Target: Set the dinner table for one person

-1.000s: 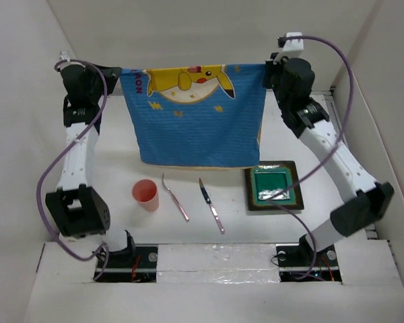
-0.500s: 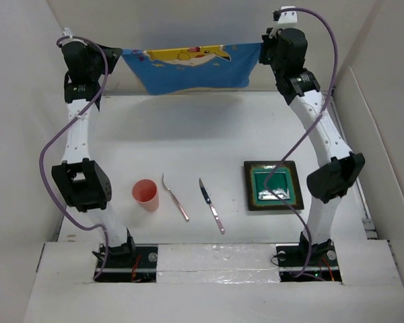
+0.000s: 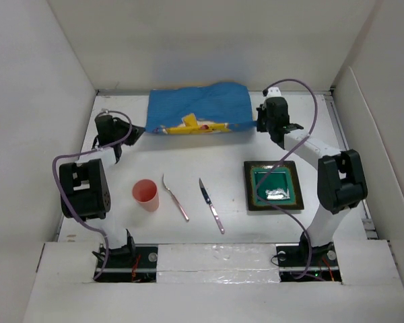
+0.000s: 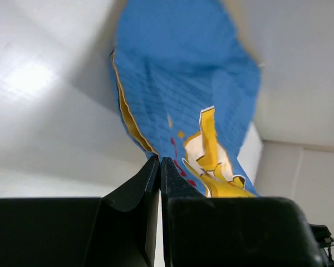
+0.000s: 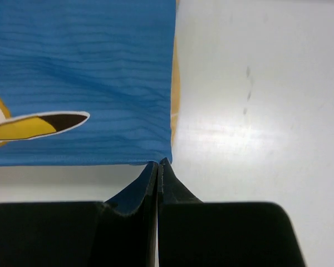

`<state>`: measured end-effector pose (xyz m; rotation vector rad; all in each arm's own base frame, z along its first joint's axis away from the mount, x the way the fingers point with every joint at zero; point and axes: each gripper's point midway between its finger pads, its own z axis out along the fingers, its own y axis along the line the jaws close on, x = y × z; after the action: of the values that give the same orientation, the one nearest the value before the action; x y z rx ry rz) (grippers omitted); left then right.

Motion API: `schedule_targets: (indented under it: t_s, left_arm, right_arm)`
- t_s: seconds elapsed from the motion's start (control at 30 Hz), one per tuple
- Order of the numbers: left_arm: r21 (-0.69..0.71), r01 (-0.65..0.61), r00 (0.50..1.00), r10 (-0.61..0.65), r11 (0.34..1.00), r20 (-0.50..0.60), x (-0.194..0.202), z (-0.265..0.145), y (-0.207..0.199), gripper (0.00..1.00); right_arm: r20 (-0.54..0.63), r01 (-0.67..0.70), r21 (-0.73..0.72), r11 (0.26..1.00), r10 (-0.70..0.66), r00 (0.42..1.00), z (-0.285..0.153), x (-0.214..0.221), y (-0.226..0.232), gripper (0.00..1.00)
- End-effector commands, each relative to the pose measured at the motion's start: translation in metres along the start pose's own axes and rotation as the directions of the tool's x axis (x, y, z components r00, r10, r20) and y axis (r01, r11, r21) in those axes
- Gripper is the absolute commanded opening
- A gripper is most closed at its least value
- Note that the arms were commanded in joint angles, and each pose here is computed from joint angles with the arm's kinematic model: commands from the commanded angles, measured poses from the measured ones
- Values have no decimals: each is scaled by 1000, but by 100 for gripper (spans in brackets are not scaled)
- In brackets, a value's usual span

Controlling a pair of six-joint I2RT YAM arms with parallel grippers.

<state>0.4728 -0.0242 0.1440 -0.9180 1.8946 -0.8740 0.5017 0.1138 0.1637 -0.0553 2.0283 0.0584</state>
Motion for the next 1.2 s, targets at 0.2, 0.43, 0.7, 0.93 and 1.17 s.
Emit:
schedule_targets:
  t_s: [0.2, 0.43, 0.7, 0.93, 1.17]
  left_arm:
    - [-28, -36, 991, 40, 999, 127, -14, -15, 26, 0]
    - [-68, -23, 992, 31, 997, 120, -2, -37, 33, 0]
    - [-113, 26, 998, -20, 993, 54, 26, -56, 44, 43]
    - [-193, 53, 966, -1, 980, 260, -8, -103, 33, 46]
    - [-81, -195, 941, 210, 977, 264, -5, -103, -55, 36]
  right_arm:
    - [-7, -110, 125, 986, 112, 994, -18, 13, -43, 0]
    - [-67, -149, 162, 975, 161, 985, -41, 47, -50, 14]
    - [-51, -207, 214, 955, 223, 974, -71, 59, -64, 26]
    - [32, -375, 281, 884, 382, 924, -117, 67, -98, 0]
    - [45, -588, 140, 797, 588, 807, -140, 101, -125, 16]
